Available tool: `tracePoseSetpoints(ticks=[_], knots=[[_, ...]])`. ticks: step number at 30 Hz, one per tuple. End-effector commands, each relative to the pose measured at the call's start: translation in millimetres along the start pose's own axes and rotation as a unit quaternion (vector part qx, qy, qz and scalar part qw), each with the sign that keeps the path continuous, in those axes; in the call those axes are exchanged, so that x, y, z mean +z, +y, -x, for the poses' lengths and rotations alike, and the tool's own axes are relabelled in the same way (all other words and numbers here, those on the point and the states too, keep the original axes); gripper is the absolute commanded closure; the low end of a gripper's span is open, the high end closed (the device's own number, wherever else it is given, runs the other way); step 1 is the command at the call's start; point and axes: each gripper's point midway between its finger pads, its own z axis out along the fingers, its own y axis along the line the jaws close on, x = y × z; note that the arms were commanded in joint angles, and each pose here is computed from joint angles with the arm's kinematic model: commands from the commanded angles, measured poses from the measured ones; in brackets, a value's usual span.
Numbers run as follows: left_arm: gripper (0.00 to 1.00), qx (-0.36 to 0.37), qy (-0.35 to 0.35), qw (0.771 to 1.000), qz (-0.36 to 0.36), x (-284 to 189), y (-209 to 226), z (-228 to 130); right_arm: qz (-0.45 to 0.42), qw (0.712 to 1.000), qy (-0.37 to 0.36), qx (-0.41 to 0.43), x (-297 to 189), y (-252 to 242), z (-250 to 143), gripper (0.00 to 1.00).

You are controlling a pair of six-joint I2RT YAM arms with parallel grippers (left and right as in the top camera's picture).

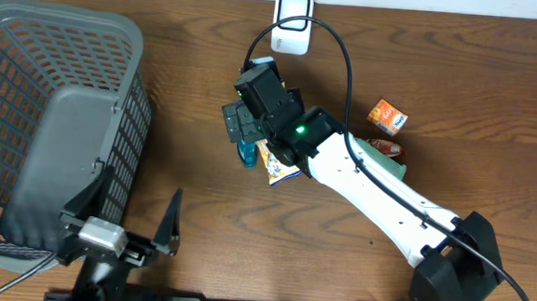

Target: Scan the item barcode

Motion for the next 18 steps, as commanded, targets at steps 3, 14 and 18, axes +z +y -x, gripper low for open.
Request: tracePoseSetpoints(ticks=[3, 14, 18], knots=[[0.02, -0.024, 0.075, 0.997, -0.024, 3.6, -7.6, -35.7, 0.004, 1.000, -0.008, -0.006, -3.9, 9.3, 4.0, 0.01], [0.02, -0.051, 0.181, 0.981, -0.044, 25.2, -9.9, -87.2, -0.005, 1.000, 0.009, -0.011, 4.0, 6.6, -5.8, 0.01], [0.02, -0.099, 0.185, 0.972, 0.105, 22.0, 37.0, -93.6, -0.020, 1.000, 0.019, -0.014, 3.8, 0.3, -11.1, 0.01]])
